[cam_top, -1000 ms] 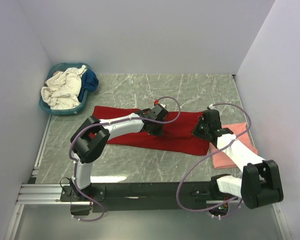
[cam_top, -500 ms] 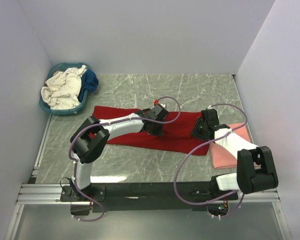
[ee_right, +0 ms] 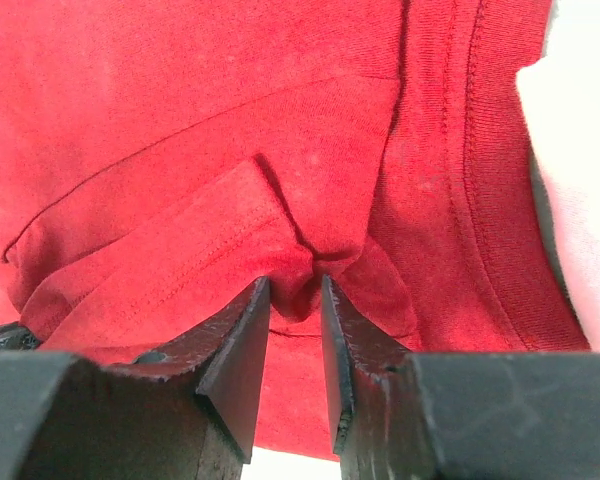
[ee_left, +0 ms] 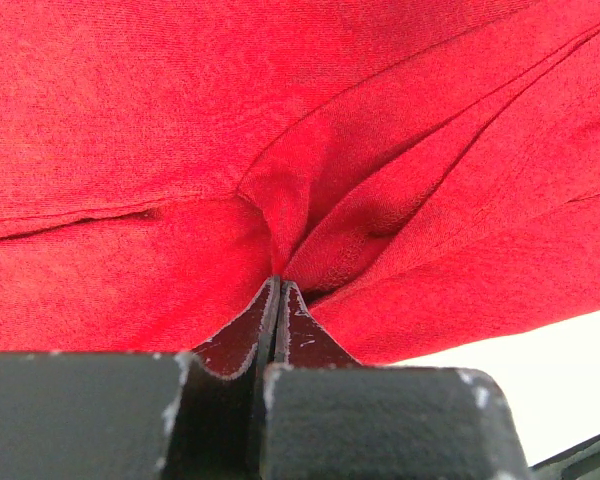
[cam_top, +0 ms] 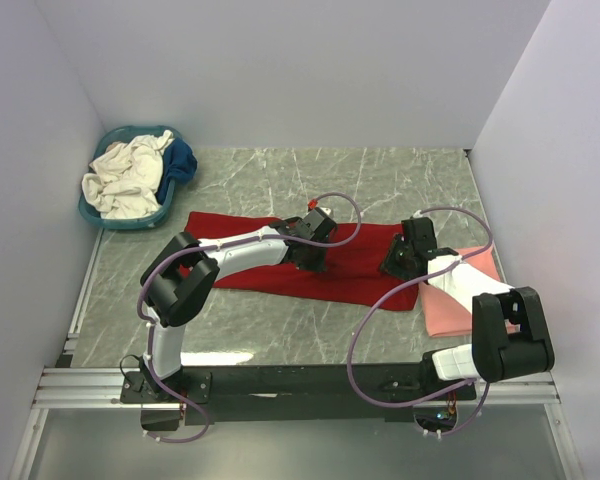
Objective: Fold and stack the t-shirts
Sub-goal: Fold the tshirt
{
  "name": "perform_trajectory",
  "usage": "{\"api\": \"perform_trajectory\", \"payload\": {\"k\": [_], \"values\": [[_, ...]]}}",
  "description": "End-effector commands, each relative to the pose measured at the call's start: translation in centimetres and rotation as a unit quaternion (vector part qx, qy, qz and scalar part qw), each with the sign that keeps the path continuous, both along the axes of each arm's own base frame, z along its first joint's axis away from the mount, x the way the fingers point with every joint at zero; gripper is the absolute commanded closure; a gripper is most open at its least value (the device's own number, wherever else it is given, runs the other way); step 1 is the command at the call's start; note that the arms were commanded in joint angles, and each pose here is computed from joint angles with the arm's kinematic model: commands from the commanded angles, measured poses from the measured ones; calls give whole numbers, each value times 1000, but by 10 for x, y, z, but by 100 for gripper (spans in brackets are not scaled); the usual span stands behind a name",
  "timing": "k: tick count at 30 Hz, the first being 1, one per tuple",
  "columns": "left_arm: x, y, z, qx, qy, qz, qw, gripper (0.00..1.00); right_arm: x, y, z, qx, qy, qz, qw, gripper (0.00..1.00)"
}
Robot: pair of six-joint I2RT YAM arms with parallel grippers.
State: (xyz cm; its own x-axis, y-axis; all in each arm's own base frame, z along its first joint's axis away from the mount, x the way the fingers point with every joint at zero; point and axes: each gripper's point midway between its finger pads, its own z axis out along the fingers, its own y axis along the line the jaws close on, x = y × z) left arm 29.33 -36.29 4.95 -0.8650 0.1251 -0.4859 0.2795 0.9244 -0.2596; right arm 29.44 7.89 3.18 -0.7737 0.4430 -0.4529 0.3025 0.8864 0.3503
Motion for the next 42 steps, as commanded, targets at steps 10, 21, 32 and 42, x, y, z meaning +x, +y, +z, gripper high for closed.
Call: {"api": "perform_trajectory", "payload": {"k": [10,21,32,42], "values": [[8,-10,27,-24,-29,-4,999,99,27,2,15,7,-35,-8,999,80],[15,-6,36,-13,-45,-1,999,99,9,-9,41,-8,-62,-18,998,99],[32,4,53,-18,-59,10,998,99,-31,-10,50,6,-75,-11,997,99],[20,6,37,-23,-38,-2,999,87,-53,5,33,53,-61,8,997,73]]}}
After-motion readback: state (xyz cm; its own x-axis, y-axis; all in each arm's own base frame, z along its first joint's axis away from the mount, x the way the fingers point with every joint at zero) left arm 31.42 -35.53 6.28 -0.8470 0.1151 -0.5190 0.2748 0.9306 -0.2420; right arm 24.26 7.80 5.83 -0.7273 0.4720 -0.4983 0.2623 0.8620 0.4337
